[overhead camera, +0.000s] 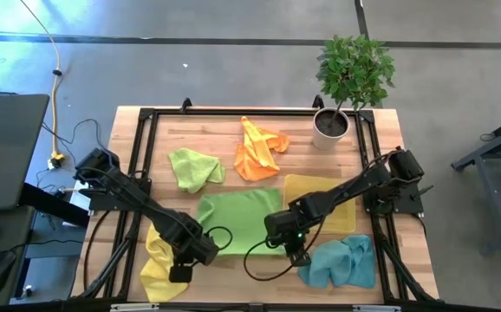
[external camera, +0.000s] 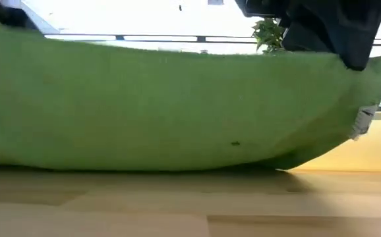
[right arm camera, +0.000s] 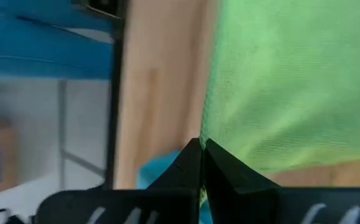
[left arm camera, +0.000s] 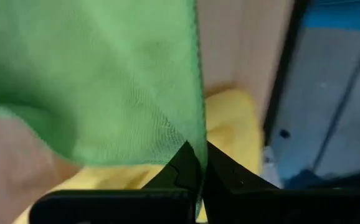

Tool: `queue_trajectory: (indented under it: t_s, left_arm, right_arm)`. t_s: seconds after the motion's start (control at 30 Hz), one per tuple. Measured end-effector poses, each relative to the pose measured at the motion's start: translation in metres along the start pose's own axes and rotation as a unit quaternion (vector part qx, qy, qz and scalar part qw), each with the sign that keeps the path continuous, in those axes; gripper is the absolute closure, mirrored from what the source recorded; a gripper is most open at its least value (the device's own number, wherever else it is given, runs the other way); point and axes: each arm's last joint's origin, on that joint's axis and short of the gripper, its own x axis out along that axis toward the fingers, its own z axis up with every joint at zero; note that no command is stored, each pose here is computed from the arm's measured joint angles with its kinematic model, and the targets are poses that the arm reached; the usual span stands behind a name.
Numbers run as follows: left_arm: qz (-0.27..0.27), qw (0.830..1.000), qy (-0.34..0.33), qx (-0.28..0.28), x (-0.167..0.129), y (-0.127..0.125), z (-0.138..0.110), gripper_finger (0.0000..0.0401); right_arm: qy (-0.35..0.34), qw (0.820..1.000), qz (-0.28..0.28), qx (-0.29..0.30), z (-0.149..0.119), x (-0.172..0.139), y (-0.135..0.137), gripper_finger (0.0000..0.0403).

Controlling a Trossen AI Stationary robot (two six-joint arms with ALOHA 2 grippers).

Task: Fold microfiber towels
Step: Fold the bottom green microfiber cloth

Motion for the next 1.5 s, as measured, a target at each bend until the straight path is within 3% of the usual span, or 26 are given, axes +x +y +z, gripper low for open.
queue_trajectory:
  t_s: [0.23, 0.53, 0.8, 0.97, 1.2, 1.5]
  left_arm:
    - [-0.006, 1.0, -0.01, 0.012, 0.002, -0.003, 0.003, 0.0401]
    - [0.154, 0.985, -0.049, -0.054, -0.003, 0.019, 0.002, 0.0401]
    - [0.218, 0.972, -0.032, -0.082, -0.007, 0.03, -0.004, 0.0401]
    - [0.268, 0.957, -0.055, -0.1, -0.01, 0.037, -0.003, 0.0401]
    - [0.297, 0.944, -0.068, -0.124, -0.017, 0.053, 0.004, 0.0401]
    - [0.314, 0.929, -0.012, -0.197, -0.01, 0.084, -0.001, 0.0401]
  right_arm:
    - [-0.025, 0.999, 0.025, -0.039, 0.003, 0.003, 0.001, 0.0403]
    - [-0.068, 0.995, -0.069, -0.014, 0.012, -0.01, -0.028, 0.0403]
    - [-0.067, 0.993, -0.093, -0.007, 0.014, -0.025, -0.054, 0.0403]
    - [-0.046, 0.993, -0.11, -0.001, 0.01, -0.034, -0.071, 0.0403]
    - [-0.037, 0.985, -0.169, -0.007, 0.008, -0.046, -0.091, 0.0403]
    - [-0.003, 0.975, -0.221, -0.03, 0.002, -0.057, -0.109, 0.0402]
